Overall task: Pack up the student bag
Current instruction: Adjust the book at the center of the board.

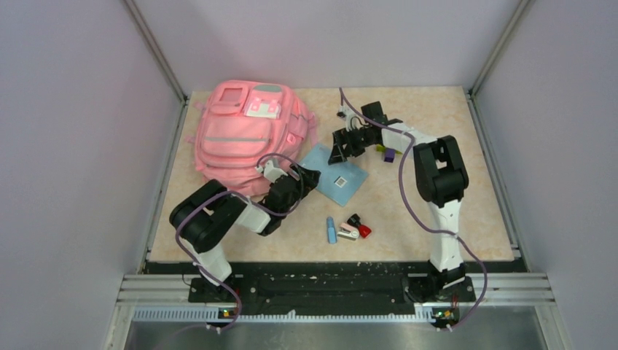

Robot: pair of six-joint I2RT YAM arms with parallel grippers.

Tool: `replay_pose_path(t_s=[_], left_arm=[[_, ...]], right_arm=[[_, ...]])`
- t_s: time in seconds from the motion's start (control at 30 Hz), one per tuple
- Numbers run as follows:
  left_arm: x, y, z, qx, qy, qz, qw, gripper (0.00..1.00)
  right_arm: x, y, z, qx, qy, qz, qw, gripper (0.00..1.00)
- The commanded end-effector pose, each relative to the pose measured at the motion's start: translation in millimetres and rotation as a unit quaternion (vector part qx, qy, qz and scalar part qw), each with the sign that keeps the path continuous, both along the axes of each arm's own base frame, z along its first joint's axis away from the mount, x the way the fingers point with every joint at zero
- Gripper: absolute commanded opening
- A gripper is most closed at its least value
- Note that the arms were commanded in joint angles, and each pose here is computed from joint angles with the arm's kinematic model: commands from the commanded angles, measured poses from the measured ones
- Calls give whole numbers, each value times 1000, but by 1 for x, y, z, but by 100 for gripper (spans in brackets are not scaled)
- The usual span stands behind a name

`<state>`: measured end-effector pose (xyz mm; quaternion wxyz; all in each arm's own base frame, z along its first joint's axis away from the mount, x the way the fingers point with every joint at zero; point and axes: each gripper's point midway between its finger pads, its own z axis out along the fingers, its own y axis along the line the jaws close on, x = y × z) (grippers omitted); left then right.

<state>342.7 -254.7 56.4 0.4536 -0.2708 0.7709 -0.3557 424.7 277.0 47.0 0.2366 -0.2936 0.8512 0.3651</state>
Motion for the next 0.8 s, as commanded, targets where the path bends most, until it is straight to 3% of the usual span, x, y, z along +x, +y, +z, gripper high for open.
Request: replay_pose_path(t_s=[0.0, 0.2, 0.4, 0.77], left_arm=[[18, -2, 12, -26, -39, 4, 999, 89], [23, -8, 17, -29, -70, -25, 997, 88], [22, -20, 50, -41, -141, -70, 987, 86], [-5, -62, 133, -85, -243, -157, 953, 86]], right_arm=[[-19, 4, -1, 24, 48, 19, 998, 85], [-58, 19, 6, 71, 107, 66, 990, 81], [-83, 33, 26, 120, 150, 71, 979, 74], [-88, 24, 42, 139, 170, -54, 974, 42]])
